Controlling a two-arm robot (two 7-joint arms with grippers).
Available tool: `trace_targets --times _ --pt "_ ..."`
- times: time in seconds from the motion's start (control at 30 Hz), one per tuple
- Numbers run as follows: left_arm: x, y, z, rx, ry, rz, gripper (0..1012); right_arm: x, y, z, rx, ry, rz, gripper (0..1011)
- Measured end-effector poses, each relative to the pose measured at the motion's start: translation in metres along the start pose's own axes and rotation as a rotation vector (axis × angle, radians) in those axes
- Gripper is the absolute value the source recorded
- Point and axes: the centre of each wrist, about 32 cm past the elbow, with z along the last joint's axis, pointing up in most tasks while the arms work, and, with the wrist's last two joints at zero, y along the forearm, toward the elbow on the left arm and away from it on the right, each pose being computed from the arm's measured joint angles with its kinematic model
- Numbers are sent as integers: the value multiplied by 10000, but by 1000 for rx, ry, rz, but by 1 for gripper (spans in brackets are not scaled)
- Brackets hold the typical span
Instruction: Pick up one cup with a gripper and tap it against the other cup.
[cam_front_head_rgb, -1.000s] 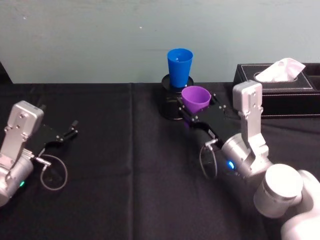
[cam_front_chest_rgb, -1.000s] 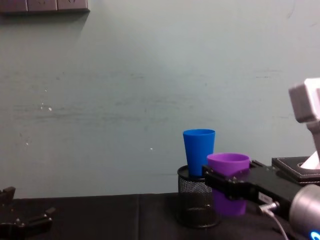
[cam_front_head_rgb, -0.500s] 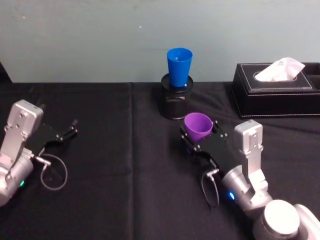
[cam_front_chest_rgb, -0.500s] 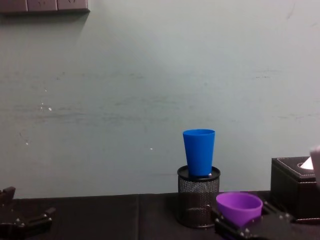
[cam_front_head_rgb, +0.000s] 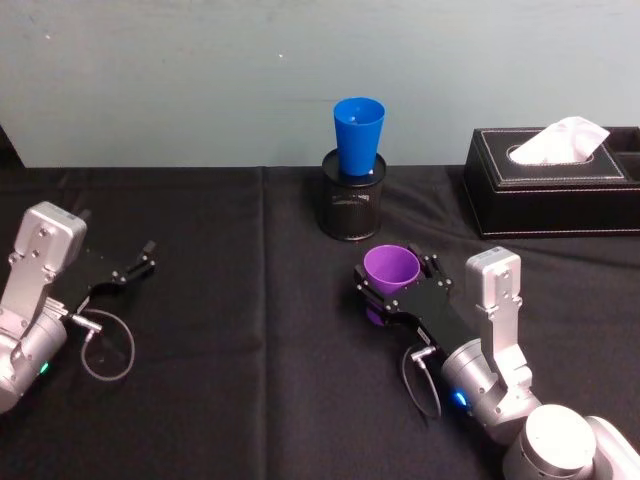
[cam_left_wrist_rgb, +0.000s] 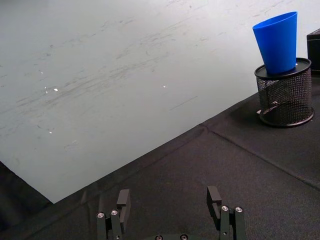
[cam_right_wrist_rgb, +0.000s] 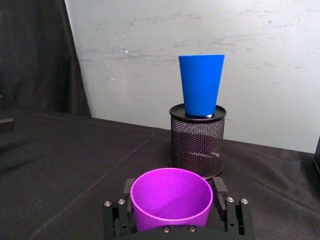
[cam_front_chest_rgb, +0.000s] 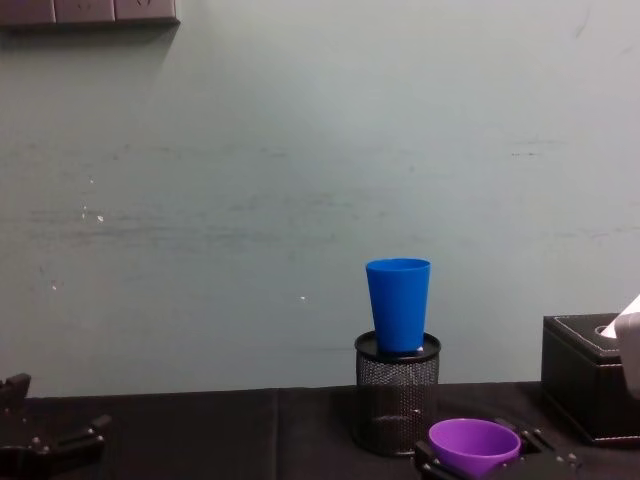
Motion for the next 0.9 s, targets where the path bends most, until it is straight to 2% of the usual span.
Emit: trace_targets --times 0.17,0.27,0.37,0.47,0.5,0.57,0.6,0.73,0.77,0.8,0.9 --pt "0 0 0 0 0 0 1000 -7 -6 70 -6 -3 -1 1003" --pt "0 0 0 0 0 0 1000 -5 -27 186 2 -17 -8 1003" --pt "0 0 0 0 0 0 1000 9 -71 359 30 -32 -25 1003" --pt "0 0 0 0 0 0 1000 22 -98 432 44 -37 -32 1003" --pt "0 0 0 0 0 0 1000 57 -139 541 65 -46 -55 1003" --pt "0 0 0 0 0 0 1000 84 -168 606 77 -54 -75 1003" --pt "0 0 0 0 0 0 1000 137 -196 658 85 -68 -109 1003" --pt "0 0 0 0 0 0 1000 274 -236 706 79 -105 -197 1003" --pt "0 0 0 0 0 0 1000 334 -240 694 66 -124 -234 1003" --pt "0 0 0 0 0 0 1000 334 -240 694 66 -124 -234 1003" --pt "0 0 0 0 0 0 1000 436 -236 621 31 -138 -280 1003"
